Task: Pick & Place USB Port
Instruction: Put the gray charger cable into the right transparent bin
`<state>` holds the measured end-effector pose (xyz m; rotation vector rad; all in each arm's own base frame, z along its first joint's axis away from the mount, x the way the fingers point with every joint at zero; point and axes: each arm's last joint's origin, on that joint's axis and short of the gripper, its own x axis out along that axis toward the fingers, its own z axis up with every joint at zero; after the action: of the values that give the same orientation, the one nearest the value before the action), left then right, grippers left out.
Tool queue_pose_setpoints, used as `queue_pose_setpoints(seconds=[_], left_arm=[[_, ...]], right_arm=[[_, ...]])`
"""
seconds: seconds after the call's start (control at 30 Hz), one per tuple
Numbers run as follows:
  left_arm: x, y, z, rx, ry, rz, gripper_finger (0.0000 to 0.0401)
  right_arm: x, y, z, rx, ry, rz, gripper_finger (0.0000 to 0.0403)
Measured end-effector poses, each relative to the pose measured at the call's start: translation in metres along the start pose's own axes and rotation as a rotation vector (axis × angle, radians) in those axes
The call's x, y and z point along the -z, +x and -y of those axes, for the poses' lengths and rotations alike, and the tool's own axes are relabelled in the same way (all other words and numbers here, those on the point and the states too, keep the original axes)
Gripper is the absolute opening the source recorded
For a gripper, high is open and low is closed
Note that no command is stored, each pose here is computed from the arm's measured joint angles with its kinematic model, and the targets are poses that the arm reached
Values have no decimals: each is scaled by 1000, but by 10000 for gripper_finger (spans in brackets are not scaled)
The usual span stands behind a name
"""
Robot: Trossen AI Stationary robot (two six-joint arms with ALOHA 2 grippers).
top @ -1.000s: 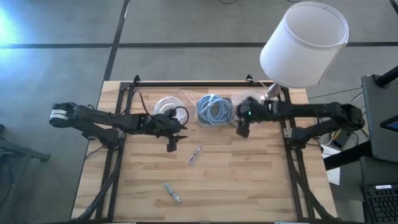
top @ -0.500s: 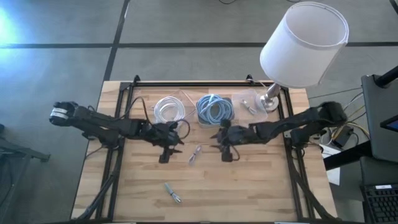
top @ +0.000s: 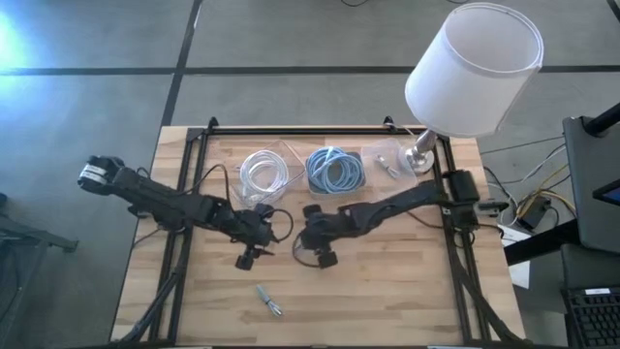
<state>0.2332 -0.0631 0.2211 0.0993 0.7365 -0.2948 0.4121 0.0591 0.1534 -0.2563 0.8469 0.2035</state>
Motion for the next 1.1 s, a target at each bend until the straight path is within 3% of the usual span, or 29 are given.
queue_pose_setpoints(seconds=[0.33,0.7,0.83,1.1], left_arm=[[1,0,0,-2,-5,-7,181],[5,1,0,-8,-7,-21,181],[7,2,0,-10,-16,-28,181],[11,3,0,-10,-23,-42,181]], right_arm=[[-3,39,8,-33,-65,-169,171],[7,36,12,-34,117,-306,165],[9,33,8,-46,152,-346,134],[10,13,0,-55,198,-436,24]])
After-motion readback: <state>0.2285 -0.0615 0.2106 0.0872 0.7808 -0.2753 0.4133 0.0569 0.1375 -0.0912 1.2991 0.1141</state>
